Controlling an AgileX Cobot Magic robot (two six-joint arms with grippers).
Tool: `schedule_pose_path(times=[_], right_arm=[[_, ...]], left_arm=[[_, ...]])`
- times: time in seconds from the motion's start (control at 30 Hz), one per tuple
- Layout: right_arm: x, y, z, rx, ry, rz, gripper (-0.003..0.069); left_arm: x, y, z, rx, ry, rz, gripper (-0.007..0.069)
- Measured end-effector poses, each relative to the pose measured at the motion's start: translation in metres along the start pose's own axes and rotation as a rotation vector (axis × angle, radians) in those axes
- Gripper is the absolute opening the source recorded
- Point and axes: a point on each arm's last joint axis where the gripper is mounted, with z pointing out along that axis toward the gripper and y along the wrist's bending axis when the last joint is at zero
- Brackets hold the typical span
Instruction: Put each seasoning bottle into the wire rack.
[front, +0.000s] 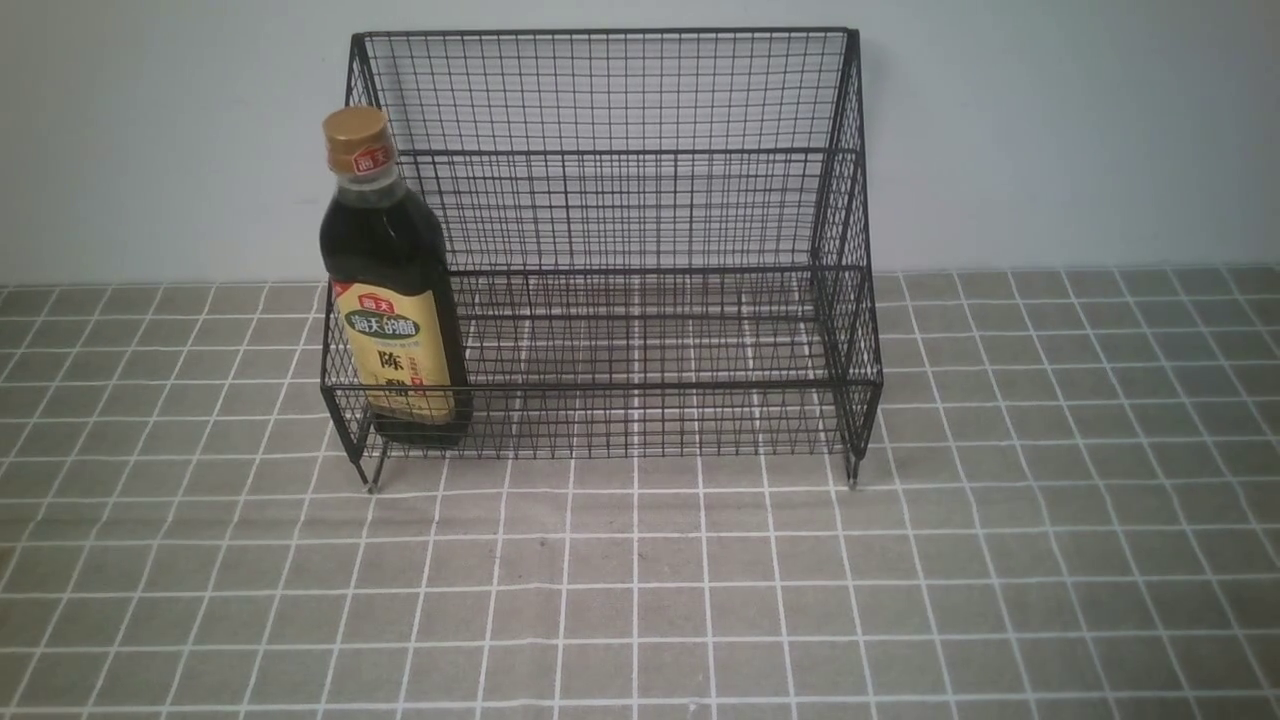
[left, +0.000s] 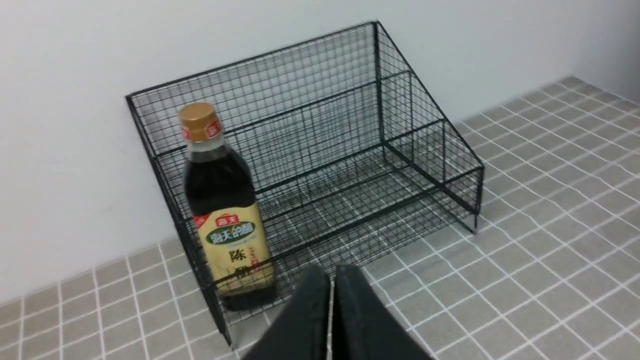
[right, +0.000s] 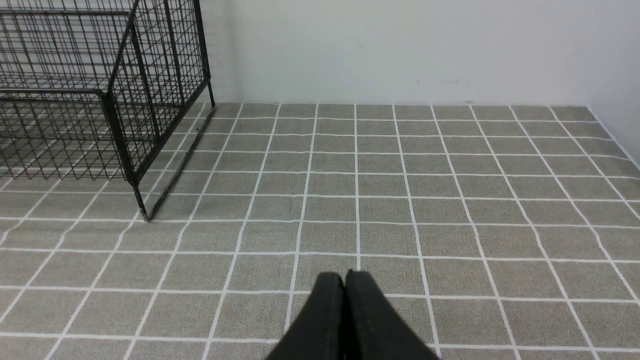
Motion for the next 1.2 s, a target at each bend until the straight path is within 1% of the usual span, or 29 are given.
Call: schedule_pose_path(times=[0.03, 0.13, 0.23, 0.27, 0.3, 0.4, 0.47, 0.5, 0.53, 0.6, 0.63, 0.73, 1.2], right_arm=[[0.000, 0.000, 0.000, 0.000, 0.000, 0.000, -0.0015], [0.000, 0.000, 0.000, 0.000, 0.000, 0.000, -0.0015], [0.000, 0.000, 0.000, 0.000, 0.000, 0.000, -0.0015], [0.000, 0.000, 0.000, 0.000, 0.000, 0.000, -0.0015], [0.000, 0.000, 0.000, 0.000, 0.000, 0.000, -0.0015], [0.000, 0.000, 0.000, 0.000, 0.000, 0.000, -0.0015], [0.000, 0.000, 0.000, 0.000, 0.000, 0.000, -0.0015], [0.000, 0.000, 0.000, 0.000, 0.000, 0.000, -0.0015], [0.000, 0.000, 0.000, 0.000, 0.000, 0.000, -0.0015], [0.000, 0.000, 0.000, 0.000, 0.000, 0.000, -0.0015], [0.000, 0.000, 0.000, 0.000, 0.000, 0.000, -0.0015], [0.000, 0.000, 0.000, 0.000, 0.000, 0.000, -0.0015], [0.000, 0.000, 0.000, 0.000, 0.001, 0.000, -0.0015]], left_arm=[[0.002, 0.001, 0.001, -0.006, 0.010, 0.002, -0.0007], [0.023, 0.012, 0.012, -0.057, 0.069, -0.057, -0.0007], [0.051, 0.019, 0.021, -0.123, 0.054, -0.143, -0.0007], [0.053, 0.019, 0.022, -0.128, 0.041, -0.156, -0.0007], [0.069, 0.021, 0.025, -0.165, 0.011, -0.178, -0.0007], [0.098, 0.023, 0.031, -0.217, -0.008, -0.167, -0.0007], [0.125, 0.023, 0.039, -0.246, 0.006, -0.140, -0.0007], [0.128, 0.023, 0.039, -0.247, 0.004, -0.138, -0.0007], [0.151, 0.023, 0.046, -0.262, 0.031, -0.116, -0.0007], [0.169, 0.022, 0.051, -0.271, 0.051, -0.099, -0.0007], [0.187, 0.022, 0.056, -0.275, 0.075, -0.086, -0.0007], [0.208, 0.020, 0.063, -0.271, 0.129, -0.085, -0.0007], [0.209, 0.020, 0.064, -0.273, 0.108, -0.084, -0.0007]])
